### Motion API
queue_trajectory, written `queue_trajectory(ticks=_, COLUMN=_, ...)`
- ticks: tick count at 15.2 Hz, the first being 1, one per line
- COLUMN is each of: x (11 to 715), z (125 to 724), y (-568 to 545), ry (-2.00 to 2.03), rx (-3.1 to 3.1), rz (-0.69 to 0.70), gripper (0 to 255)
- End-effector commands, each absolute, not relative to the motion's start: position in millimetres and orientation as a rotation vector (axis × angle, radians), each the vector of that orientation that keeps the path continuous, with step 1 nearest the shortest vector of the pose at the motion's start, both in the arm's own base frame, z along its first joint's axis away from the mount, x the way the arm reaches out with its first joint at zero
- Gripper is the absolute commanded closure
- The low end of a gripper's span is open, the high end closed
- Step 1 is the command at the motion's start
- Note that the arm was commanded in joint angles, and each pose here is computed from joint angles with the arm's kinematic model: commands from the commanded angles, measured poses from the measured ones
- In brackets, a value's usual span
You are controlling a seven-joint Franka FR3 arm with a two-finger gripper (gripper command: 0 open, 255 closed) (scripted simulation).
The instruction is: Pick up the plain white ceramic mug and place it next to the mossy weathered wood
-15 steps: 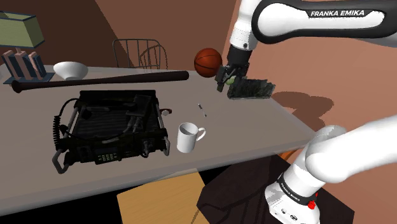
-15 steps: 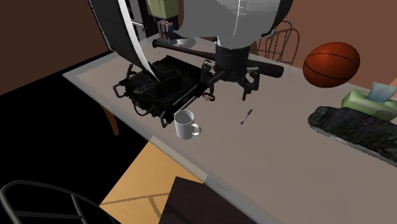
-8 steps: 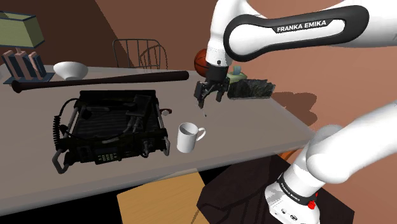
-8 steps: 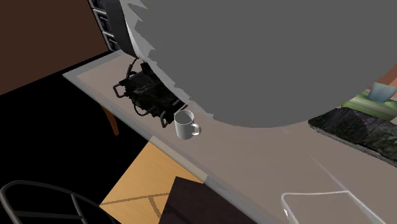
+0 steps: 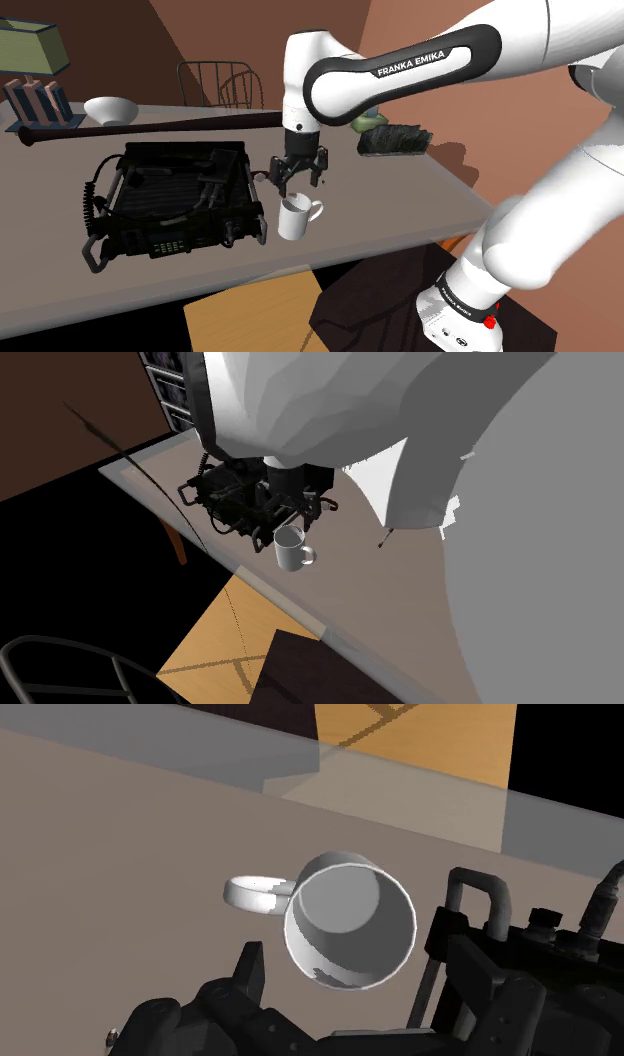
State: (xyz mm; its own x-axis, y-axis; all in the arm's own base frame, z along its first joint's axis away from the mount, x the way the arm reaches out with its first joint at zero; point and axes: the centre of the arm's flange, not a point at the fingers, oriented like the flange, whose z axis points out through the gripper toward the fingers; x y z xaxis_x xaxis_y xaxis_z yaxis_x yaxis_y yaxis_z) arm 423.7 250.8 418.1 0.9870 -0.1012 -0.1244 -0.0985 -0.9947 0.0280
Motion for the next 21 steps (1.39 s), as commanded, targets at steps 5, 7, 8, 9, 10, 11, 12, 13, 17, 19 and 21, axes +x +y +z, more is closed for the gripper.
queue_trajectory(ticks=5, x=433, z=376, y=285, ry=-0.184, rx=3.11, rz=-0.266, gripper=0)
queue_trajectory(ticks=7, x=432, z=366, y=285, ry=-0.184, rx=3.11, rz=-0.266, gripper=0)
queue_trajectory(ticks=8, x=431, z=360, y=285, ry=-0.184, rx=3.11, rz=-0.266, gripper=0)
queue_trajectory(ticks=9, x=430, z=355, y=285, ry=-0.184, rx=3.11, rz=-0.266, gripper=0)
queue_trajectory(ticks=10, x=429, z=350, y=285, ry=-0.184, rx=3.11, rz=-0.266, gripper=0)
queue_trajectory(ticks=11, x=428, z=347, y=285, ry=-0.184, rx=3.11, rz=-0.266, gripper=0)
queue_trajectory(ticks=12, x=428, z=347, y=285, ry=-0.184, rx=3.11, rz=-0.266, gripper=0)
queue_trajectory(ticks=13, x=428, z=347, y=285, ry=-0.184, rx=3.11, rz=-0.266, gripper=0)
queue_trajectory(ticks=17, x=428, z=347, y=285, ry=-0.184, rx=3.11, rz=-0.266, gripper=0)
queue_trajectory(ticks=19, x=434, z=344, y=283, ry=-0.184, rx=3.11, rz=-0.266, gripper=255)
queue_trajectory(ticks=21, x=429, z=341, y=284, ry=-0.184, rx=3.111, rz=-0.267, gripper=255)
